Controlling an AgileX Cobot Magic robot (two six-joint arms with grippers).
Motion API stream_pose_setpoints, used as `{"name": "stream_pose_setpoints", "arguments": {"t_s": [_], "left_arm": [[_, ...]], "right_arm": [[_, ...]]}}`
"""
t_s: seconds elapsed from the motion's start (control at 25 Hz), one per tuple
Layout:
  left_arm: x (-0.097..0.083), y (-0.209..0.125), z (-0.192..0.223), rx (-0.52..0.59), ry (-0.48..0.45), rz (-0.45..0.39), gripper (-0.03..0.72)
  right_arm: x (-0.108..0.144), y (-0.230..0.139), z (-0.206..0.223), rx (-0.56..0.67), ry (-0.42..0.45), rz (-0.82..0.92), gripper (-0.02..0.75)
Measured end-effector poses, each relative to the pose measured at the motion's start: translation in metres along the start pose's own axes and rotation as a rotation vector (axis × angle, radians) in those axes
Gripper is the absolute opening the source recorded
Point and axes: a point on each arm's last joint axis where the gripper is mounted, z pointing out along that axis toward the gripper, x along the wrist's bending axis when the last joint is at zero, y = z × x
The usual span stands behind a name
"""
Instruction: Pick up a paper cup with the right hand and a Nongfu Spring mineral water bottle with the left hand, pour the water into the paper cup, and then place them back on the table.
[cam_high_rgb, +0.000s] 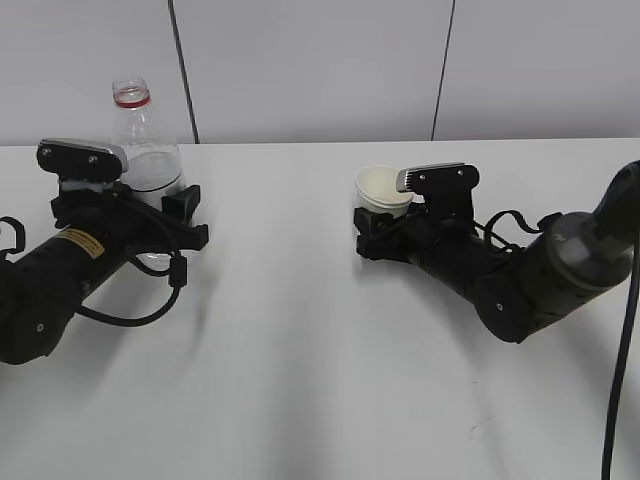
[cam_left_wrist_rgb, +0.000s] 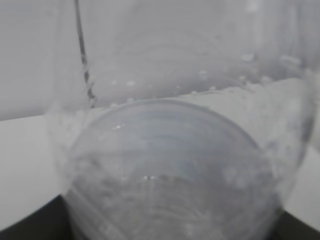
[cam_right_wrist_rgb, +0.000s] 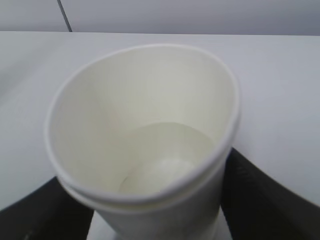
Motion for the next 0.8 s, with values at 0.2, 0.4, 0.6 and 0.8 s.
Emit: {"name": "stream_pose_setpoints", "arguments": {"t_s": [0.2,0.4,0.6,0.8], "left_arm": [[0.0,0.004,0.005,-0.022,0.0,0.0,0.418],[0.0,-0.006,0.01,-0.011,0.0,0.0,0.418],[0.0,-0.013,0.012,-0.013,0.0,-0.002,0.417],[0.0,-0.013,0.012,-0.013,0.0,-0.002,0.417]], "right_arm": [[0.0,0.0,0.0,0.0,0.0,0.0,0.524],[0.0,-0.001,0.0,0.002,0.0,0.0,0.524],[0.0,-0.001,0.0,0.002,0.0,0.0,0.524],[0.0,-0.001,0.0,0.002,0.0,0.0,0.524]]}}
